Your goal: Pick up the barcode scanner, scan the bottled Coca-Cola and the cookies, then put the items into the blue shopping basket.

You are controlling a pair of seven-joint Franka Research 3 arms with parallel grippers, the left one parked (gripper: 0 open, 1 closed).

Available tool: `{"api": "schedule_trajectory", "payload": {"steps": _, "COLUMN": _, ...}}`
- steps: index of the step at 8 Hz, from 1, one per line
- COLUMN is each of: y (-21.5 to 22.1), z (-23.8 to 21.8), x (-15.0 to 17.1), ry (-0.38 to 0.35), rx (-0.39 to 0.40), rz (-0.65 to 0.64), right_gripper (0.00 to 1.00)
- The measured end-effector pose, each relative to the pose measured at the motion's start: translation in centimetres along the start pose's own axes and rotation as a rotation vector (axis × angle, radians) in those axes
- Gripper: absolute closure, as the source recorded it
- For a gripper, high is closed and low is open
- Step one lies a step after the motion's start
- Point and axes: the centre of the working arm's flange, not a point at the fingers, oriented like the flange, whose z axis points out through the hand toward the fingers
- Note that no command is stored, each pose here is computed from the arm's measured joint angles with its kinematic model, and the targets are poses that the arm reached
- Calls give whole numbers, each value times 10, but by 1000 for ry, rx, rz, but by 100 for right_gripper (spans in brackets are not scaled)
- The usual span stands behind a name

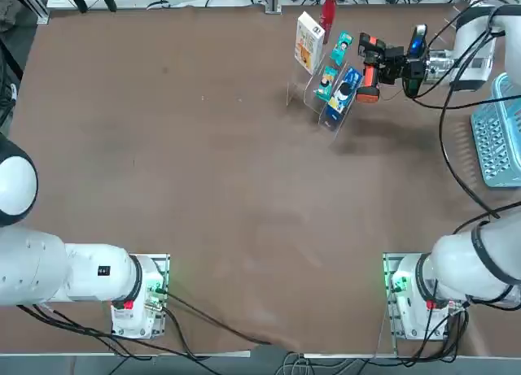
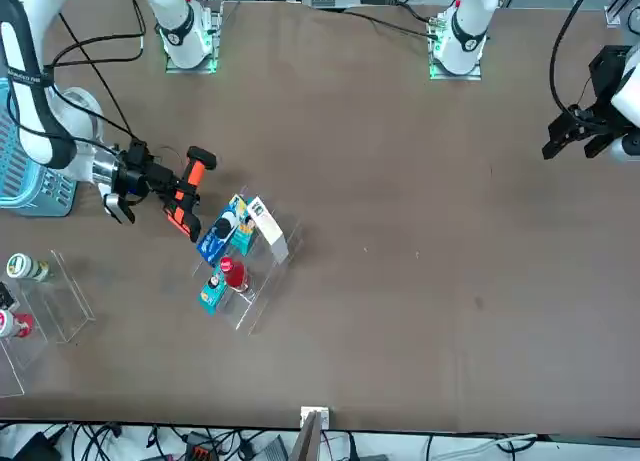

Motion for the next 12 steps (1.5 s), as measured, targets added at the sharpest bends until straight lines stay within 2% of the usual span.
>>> {"api": "schedule_trajectory", "payload": {"steps": 3, "y": 3, "z": 30, "x": -12, "ry": 61, "rx": 35, "rz": 15, "right_gripper": 57}}
{"api": "schedule_trajectory", "payload": {"steps": 8, "y": 9, "z": 50, "x": -19, "ry": 185, "rx": 64, "rz": 57, "right_gripper": 57}}
{"api": "schedule_trajectory", "payload": {"steps": 12, "y": 23, "z": 80, "x": -32, "ry": 201, "rx": 71, "rz": 71, "right_gripper": 57}}
